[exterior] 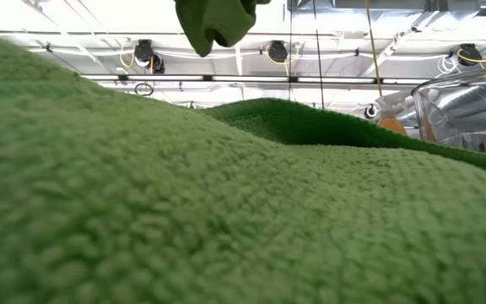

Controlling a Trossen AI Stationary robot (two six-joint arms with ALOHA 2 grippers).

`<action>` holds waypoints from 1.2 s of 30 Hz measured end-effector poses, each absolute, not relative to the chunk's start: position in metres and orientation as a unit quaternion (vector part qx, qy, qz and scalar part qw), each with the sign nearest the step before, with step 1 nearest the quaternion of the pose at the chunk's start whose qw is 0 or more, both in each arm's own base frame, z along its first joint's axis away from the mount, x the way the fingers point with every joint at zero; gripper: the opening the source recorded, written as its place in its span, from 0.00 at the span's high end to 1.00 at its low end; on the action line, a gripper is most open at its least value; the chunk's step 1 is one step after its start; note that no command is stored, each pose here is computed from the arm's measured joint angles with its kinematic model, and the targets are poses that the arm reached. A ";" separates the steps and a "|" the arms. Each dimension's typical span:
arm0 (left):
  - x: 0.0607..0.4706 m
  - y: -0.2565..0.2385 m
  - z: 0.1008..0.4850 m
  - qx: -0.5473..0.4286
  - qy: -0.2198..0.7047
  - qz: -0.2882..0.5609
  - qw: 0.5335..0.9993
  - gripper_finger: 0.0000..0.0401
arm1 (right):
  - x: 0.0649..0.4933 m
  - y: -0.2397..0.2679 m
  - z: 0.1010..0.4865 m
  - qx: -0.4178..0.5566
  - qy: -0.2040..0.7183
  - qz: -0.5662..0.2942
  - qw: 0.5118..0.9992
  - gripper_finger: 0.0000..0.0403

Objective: Sort microfiber towel by color & place in baskets
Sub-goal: Put the top green towel into the bottom transparent bin

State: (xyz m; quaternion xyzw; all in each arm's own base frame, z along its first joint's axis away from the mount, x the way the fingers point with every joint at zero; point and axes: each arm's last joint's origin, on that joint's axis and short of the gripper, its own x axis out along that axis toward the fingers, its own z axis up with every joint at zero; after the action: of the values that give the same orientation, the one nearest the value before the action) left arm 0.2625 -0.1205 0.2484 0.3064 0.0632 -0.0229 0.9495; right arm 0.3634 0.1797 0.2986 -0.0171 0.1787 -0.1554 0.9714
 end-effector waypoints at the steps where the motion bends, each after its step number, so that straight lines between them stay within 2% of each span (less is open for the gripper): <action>1: 0.263 -0.119 0.249 0.305 0.063 -0.020 0.950 0.88 | 0.365 0.180 0.297 -0.024 0.178 -0.156 0.971 0.02; 5: 0.263 -0.119 0.249 0.296 0.063 -0.019 0.953 0.88 | 0.370 0.180 0.289 -0.037 0.185 -0.160 0.969 0.04; 8: 0.263 -0.119 0.249 0.293 0.062 -0.019 0.954 0.88 | 0.372 0.178 0.286 -0.039 0.188 -0.163 0.968 0.11; 12: 0.263 -0.119 0.249 0.293 0.062 -0.019 0.954 0.88 | 0.373 0.176 0.286 -0.039 0.189 -0.165 0.967 0.31; 19: 0.263 -0.119 0.247 0.269 0.070 -0.017 0.960 0.88 | 0.371 0.175 0.283 -0.051 0.204 -0.169 0.963 0.73; 23: 0.262 -0.119 0.244 0.249 0.084 -0.022 0.965 0.80 | 0.371 0.176 0.282 -0.056 0.209 -0.165 0.962 0.91; 28: 0.262 -0.119 0.241 0.245 0.098 -0.024 0.964 0.56 | 0.366 0.180 0.287 -0.067 0.209 -0.151 0.964 0.93; 31: 0.261 -0.121 0.242 0.246 0.096 -0.028 0.964 0.40 | 0.358 0.182 0.296 -0.065 0.205 -0.144 0.966 0.89; 36: 0.256 -0.130 0.242 0.247 0.091 -0.043 0.964 0.24 | 0.335 0.179 0.312 -0.058 0.227 -0.141 0.962 0.86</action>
State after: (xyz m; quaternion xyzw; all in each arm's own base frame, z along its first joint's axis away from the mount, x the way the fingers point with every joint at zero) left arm 0.2564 -0.1300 0.2421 0.2470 0.0908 -0.0429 0.9638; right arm 0.3349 0.1793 0.3122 -0.0576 0.2274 -0.1409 0.9618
